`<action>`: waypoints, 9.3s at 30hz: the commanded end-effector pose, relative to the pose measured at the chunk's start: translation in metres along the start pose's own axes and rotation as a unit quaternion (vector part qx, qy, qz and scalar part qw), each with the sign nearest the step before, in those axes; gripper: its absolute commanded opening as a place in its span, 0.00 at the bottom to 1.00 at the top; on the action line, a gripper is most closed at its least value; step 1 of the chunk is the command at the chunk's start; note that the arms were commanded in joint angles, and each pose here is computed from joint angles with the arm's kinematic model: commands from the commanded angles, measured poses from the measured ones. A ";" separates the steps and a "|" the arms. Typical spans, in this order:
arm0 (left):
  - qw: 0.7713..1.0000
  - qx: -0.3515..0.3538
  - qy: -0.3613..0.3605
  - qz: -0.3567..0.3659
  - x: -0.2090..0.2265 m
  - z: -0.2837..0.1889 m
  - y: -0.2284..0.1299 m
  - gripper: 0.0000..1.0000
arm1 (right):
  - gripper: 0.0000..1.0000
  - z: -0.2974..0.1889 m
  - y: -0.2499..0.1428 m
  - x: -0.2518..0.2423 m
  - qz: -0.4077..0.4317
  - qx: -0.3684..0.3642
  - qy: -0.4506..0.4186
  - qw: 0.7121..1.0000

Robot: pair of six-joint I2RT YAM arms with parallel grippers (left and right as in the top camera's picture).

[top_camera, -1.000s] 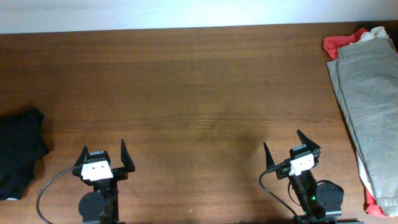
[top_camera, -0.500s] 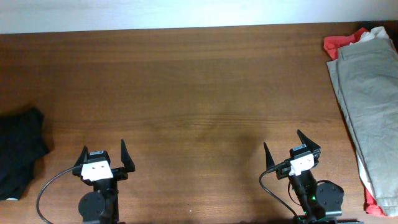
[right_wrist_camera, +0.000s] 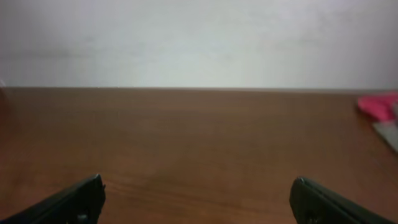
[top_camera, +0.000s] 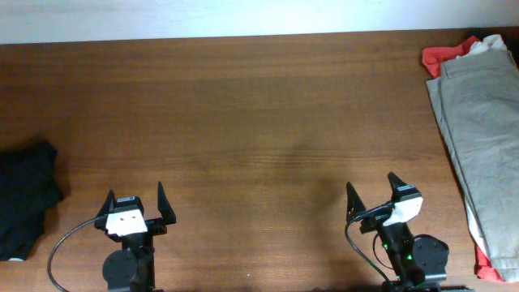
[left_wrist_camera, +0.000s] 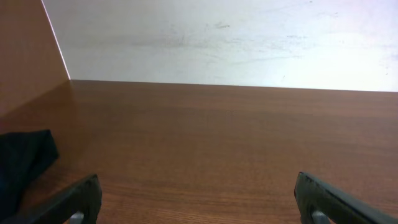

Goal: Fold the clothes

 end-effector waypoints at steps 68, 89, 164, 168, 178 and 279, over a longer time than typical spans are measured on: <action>0.878 0.428 -0.213 0.020 -0.184 0.162 -0.041 0.99 | 0.99 0.093 -0.081 -0.315 0.247 0.574 -0.119 0.771; 0.883 0.415 -0.218 0.019 -0.187 0.167 -0.037 0.99 | 0.62 0.113 -0.171 -0.278 0.268 0.601 -0.039 0.752; 0.900 0.367 -0.236 0.018 -0.196 0.180 -0.020 0.99 | 0.28 0.231 0.074 0.135 -0.018 0.507 0.273 0.817; 0.900 0.367 -0.236 0.018 -0.196 0.180 -0.020 0.99 | 0.88 0.239 0.079 0.101 -0.033 0.504 0.217 0.835; 0.900 0.367 -0.236 0.018 -0.196 0.180 -0.020 0.99 | 0.10 0.226 0.061 -0.099 0.088 0.542 0.011 0.836; 0.859 0.477 -0.183 -0.023 -0.145 0.157 -0.047 0.99 | 0.78 0.195 0.013 0.092 0.060 0.567 0.214 0.793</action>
Point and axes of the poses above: each gripper's point midway between its finger pads, its own z axis out along the fingers, its own x axis along the line the jaws close on, y = z × x, the point moved 2 cm from there along -z, back along the fingers, and after that the axes turned 13 degrees about -z, right-handed, at the moved point
